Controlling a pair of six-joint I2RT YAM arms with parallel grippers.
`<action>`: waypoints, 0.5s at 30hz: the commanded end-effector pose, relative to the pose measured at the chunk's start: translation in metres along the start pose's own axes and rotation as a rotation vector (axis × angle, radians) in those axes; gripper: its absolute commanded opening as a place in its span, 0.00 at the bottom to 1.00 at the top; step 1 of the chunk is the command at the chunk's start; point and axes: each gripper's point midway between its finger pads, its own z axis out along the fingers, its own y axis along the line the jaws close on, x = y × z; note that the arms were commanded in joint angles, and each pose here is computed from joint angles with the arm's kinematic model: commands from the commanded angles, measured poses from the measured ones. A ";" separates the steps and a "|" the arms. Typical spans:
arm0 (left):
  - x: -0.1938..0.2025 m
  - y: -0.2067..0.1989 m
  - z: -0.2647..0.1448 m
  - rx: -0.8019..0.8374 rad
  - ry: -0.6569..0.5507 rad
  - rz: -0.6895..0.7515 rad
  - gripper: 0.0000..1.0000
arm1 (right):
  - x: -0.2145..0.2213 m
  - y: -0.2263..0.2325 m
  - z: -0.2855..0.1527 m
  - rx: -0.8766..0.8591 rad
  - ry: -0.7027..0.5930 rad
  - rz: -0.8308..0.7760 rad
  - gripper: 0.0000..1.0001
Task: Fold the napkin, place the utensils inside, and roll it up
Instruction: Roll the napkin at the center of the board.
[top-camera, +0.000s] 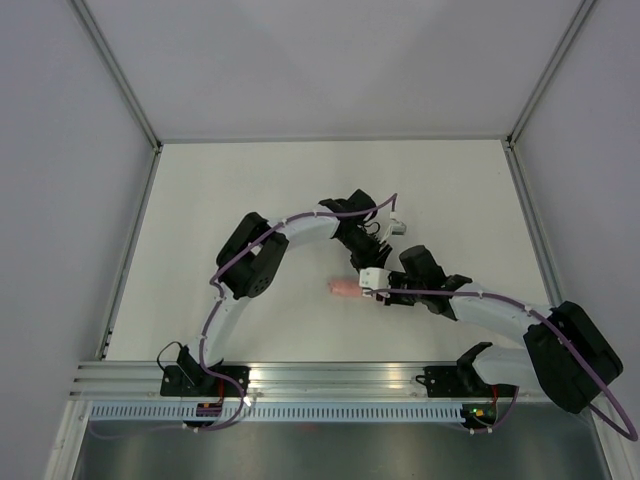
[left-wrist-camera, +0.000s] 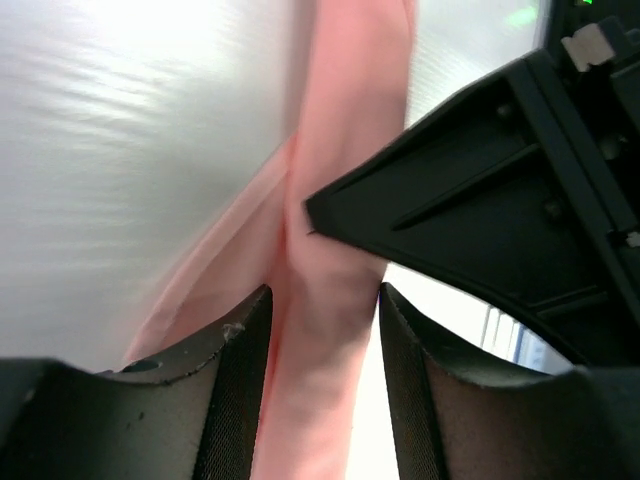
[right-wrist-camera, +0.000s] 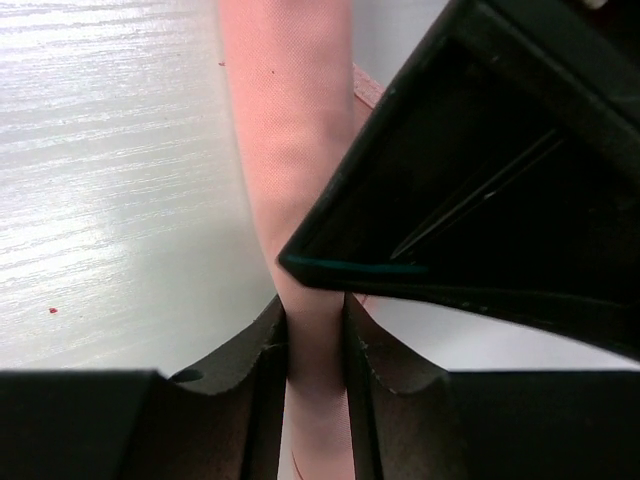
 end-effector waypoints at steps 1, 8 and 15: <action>-0.033 0.017 -0.033 -0.154 -0.124 0.040 0.53 | 0.007 0.011 -0.002 -0.073 0.056 0.012 0.31; -0.061 0.024 -0.075 -0.309 -0.277 0.053 0.54 | -0.001 0.020 -0.005 -0.189 0.062 0.048 0.31; -0.078 0.039 -0.134 -0.592 -0.492 0.035 0.54 | -0.010 0.019 -0.010 -0.337 0.062 0.108 0.31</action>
